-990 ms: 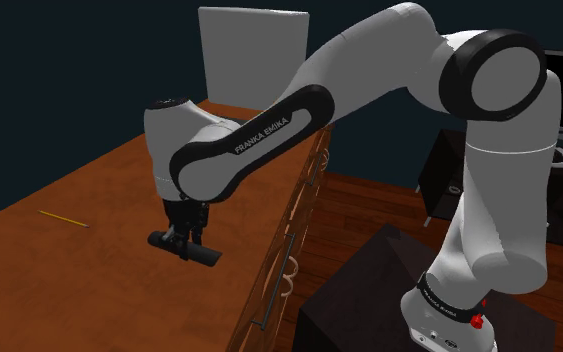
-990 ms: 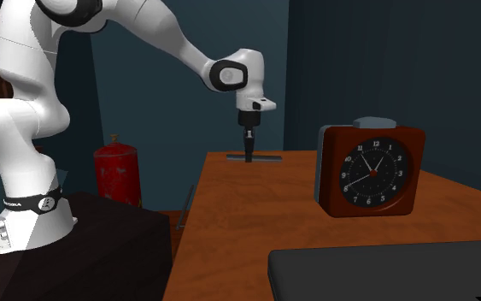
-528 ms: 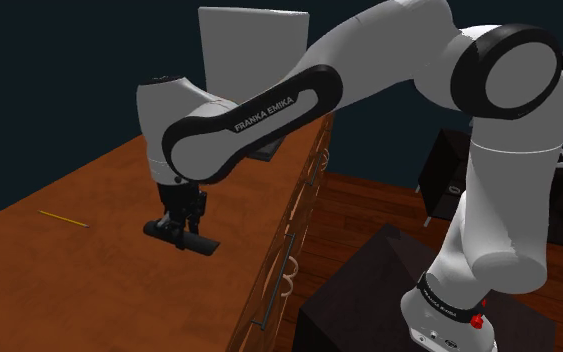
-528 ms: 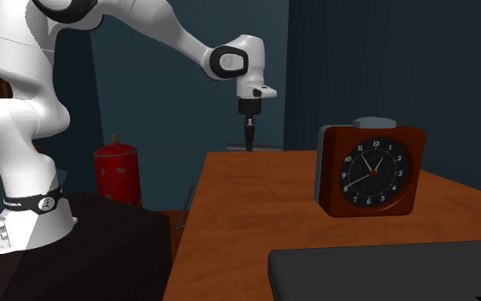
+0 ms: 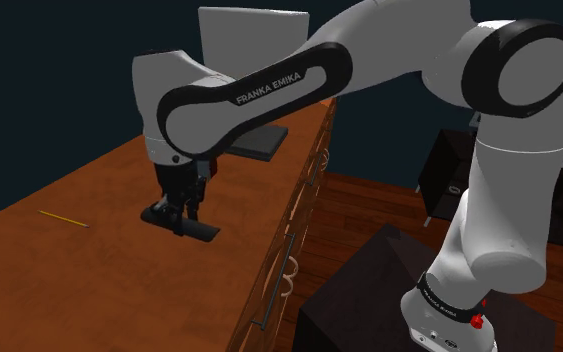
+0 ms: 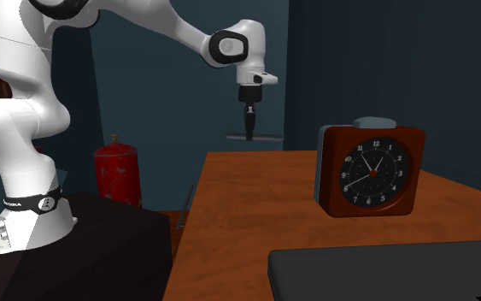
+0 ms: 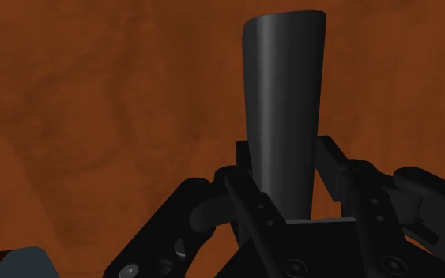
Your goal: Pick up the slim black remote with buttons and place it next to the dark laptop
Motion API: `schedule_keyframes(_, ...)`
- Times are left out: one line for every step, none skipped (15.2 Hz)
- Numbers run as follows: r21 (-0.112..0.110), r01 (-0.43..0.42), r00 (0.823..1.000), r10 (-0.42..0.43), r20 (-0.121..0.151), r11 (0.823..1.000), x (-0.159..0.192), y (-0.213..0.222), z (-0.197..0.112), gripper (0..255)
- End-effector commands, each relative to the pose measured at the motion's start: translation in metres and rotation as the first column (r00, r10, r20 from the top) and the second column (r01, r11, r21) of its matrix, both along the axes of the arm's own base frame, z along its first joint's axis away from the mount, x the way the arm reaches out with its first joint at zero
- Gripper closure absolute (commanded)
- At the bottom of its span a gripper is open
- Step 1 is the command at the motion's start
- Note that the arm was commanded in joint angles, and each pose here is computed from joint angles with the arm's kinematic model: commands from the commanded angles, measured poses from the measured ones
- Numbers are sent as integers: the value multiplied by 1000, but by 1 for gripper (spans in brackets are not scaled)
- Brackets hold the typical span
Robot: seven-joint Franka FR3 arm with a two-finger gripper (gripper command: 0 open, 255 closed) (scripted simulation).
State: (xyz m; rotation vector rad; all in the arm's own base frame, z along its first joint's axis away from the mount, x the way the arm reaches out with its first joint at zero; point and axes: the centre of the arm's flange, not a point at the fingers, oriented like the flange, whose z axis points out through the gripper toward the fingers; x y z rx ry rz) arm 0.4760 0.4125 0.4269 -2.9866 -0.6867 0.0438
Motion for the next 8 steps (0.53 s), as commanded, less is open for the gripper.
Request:
schedule_keyframes(0, 0, 1000, 0, 0, 1000, 13, -16, 3, 255)
schedule_keyframes(0, 0, 1000, 0, 0, 1000, 21, -27, 3, 255)
schedule_keyframes(0, 0, 1000, 0, 0, 1000, 29, -37, 3, 255)
schedule_keyframes(0, 0, 1000, 0, 0, 1000, 38, -47, 3, 255)
schedule_keyframes(0, 0, 1000, 0, 0, 1000, 46, -57, 3, 255)
schedule_keyframes(0, 0, 1000, 0, 0, 1000, 54, -68, 3, 255)
schedule_keyframes(0, 0, 1000, 0, 0, 1000, 62, -78, 3, 255)
schedule_keyframes(0, 0, 1000, 0, 0, 1000, 71, -88, 3, 255)
